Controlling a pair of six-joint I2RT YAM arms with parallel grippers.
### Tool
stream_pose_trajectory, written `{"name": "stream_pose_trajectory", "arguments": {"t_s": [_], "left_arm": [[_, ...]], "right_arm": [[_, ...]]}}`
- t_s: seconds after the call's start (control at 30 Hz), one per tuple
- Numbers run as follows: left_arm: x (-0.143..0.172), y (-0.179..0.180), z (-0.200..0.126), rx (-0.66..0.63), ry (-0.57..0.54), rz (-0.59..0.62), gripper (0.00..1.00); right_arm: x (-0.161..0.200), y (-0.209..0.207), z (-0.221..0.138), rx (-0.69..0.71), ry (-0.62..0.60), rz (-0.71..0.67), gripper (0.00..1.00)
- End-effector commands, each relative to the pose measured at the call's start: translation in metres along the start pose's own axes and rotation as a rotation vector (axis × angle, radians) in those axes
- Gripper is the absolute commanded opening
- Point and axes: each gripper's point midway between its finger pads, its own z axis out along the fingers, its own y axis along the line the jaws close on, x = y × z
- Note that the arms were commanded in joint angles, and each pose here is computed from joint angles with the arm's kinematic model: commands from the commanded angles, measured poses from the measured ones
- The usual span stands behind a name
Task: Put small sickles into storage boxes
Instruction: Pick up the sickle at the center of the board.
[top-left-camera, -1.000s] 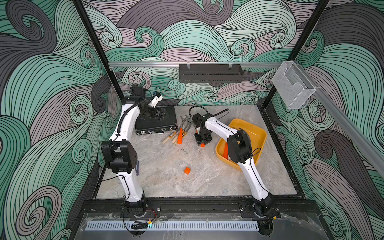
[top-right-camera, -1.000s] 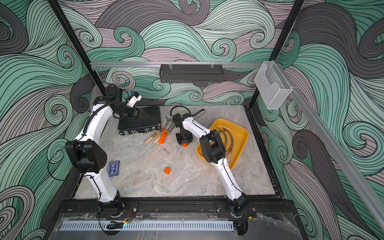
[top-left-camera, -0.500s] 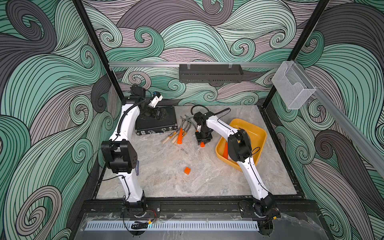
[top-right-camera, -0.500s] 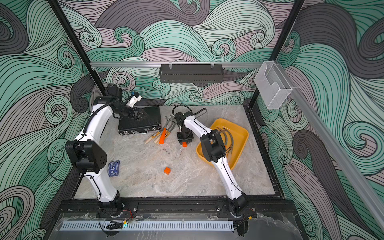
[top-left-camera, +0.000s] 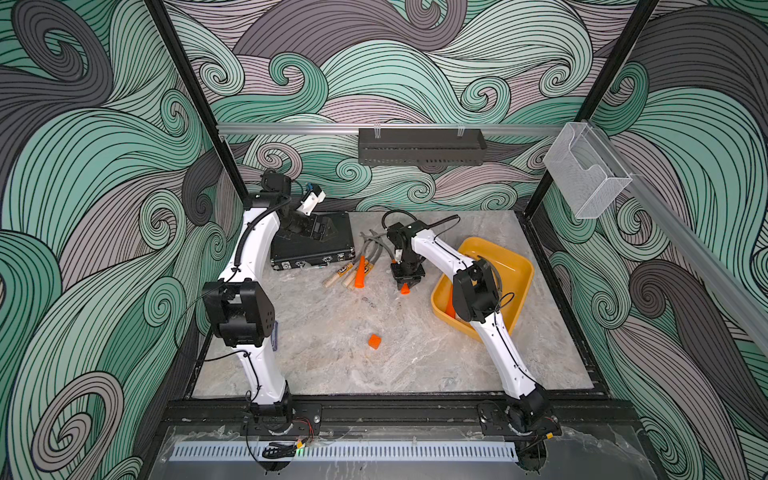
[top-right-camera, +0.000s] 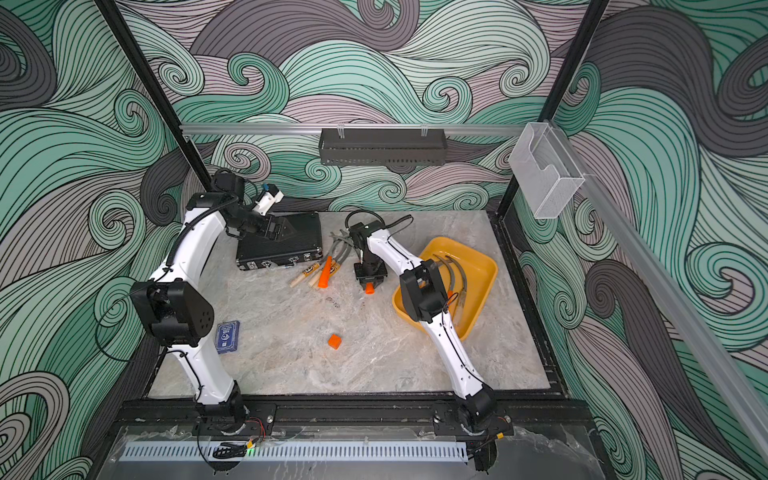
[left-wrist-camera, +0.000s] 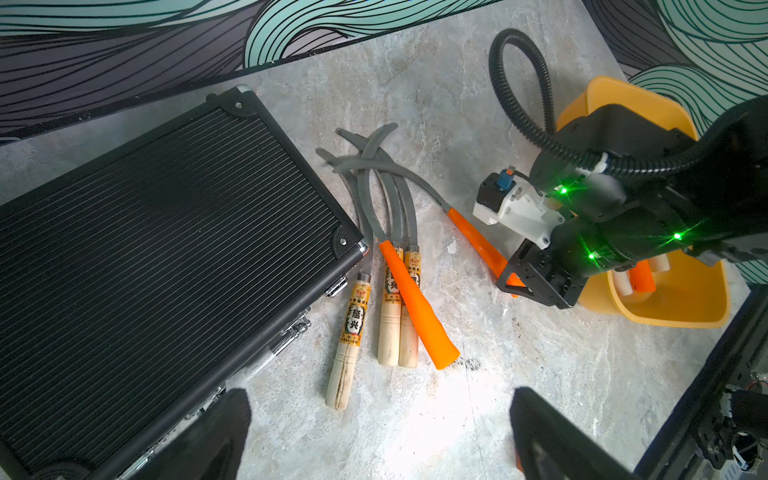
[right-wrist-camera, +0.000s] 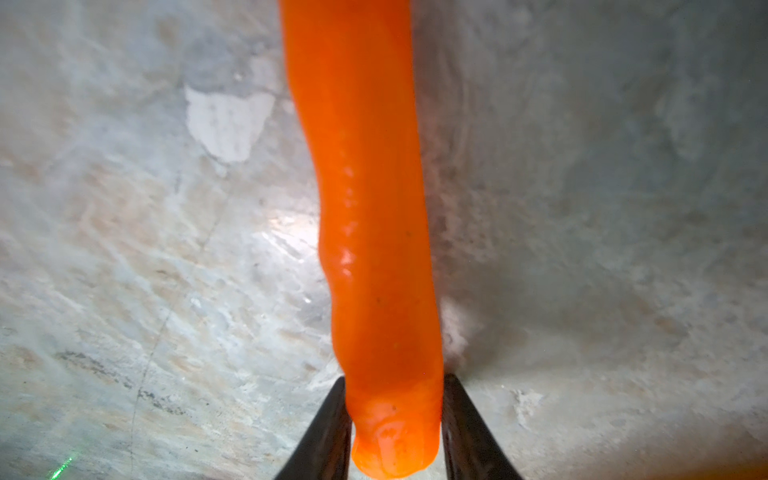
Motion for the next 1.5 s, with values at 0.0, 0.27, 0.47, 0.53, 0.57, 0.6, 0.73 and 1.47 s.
{"name": "stream_pose_trajectory", "arguments": {"t_s": [0.0, 0.27, 0.47, 0.53, 0.57, 0.6, 0.73, 1.47], "left_arm": [[-0.009, -0.01, -0.012, 0.021, -0.03, 0.015, 0.98], [-0.01, -0.01, -0.013, 0.021, -0.034, 0.019, 0.98], [-0.01, -0.01, -0.012, 0.022, -0.036, 0.018, 0.98], [-0.01, -0.01, -0.013, 0.022, -0.037, 0.017, 0.98], [-0.011, -0.01, -0.013, 0.022, -0.039, 0.019, 0.98], [-0.011, -0.01, -0.013, 0.021, -0.04, 0.019, 0.98], [-0.012, -0.009, -0.013, 0.018, -0.043, 0.018, 0.98], [-0.014, -0.009, -0.016, 0.007, -0.053, 0.022, 0.98]], "right_arm": [[0.025, -0.022, 0.067, 0.083, 0.185, 0.027, 0.34], [0.027, -0.022, 0.067, 0.069, 0.195, 0.038, 0.15], [0.024, -0.018, 0.055, 0.031, 0.176, 0.029, 0.06], [0.019, -0.012, 0.045, -0.008, 0.152, 0.031, 0.04], [0.017, -0.01, 0.039, -0.027, 0.138, 0.034, 0.03], [0.015, -0.008, 0.035, -0.044, 0.126, 0.038, 0.02], [0.006, 0.004, 0.013, -0.138, 0.082, 0.056, 0.01], [0.009, 0.02, -0.034, -0.338, 0.046, 0.068, 0.0]]}}
